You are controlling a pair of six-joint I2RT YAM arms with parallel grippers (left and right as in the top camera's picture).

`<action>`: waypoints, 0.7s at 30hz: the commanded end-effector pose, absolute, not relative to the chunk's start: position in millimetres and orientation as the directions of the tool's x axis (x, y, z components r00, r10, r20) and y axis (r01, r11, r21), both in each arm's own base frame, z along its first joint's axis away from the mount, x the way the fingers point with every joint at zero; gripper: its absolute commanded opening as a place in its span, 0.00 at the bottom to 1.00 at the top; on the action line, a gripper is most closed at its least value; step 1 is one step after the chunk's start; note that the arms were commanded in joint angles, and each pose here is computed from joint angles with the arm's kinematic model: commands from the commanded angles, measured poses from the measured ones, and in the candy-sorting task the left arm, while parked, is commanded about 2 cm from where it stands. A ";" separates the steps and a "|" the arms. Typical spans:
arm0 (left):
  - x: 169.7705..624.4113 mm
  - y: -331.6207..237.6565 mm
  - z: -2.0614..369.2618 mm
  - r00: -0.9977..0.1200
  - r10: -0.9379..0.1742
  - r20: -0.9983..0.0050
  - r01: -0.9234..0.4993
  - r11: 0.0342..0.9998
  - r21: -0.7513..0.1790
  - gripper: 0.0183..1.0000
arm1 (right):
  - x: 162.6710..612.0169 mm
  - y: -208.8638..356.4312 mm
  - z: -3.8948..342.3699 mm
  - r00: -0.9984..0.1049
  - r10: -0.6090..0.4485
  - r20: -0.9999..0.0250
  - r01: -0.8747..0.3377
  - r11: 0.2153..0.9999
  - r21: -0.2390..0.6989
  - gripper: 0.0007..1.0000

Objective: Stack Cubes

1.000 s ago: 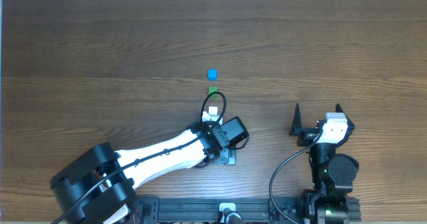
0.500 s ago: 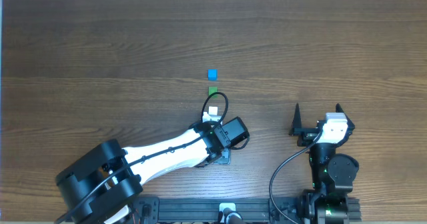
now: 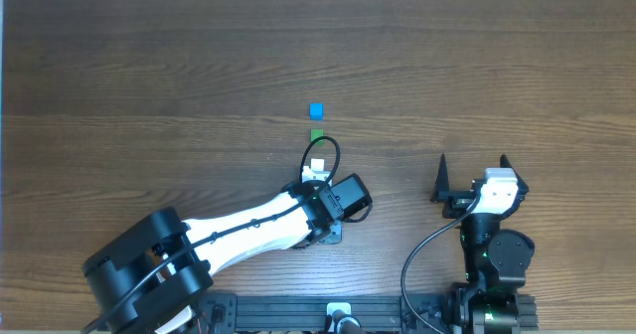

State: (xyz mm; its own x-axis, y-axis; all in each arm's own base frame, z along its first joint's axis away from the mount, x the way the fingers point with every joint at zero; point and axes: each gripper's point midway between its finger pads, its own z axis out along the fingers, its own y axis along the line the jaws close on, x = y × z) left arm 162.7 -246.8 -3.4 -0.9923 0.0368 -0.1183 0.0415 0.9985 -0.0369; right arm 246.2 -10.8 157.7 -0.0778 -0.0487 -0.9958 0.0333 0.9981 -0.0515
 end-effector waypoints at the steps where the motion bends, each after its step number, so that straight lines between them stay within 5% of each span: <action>1: 159.3 -243.2 -11.7 -0.994 0.030 -0.100 0.031 0.999 -0.016 0.36 | 246.1 -9.1 156.4 -0.077 -0.049 -0.996 0.024 0.998 -0.051 0.99; 13: 163.5 -250.5 -0.1 -0.994 0.033 -0.106 0.036 0.999 -0.026 0.18 | 246.1 -9.1 156.4 -0.077 -0.049 -0.996 0.024 0.998 -0.051 0.99; 21: 197.1 -273.3 75.7 -0.987 0.009 -0.161 0.020 0.998 -0.063 0.15 | 246.1 -9.1 156.3 -0.077 -0.049 -0.996 0.024 0.998 -0.051 0.99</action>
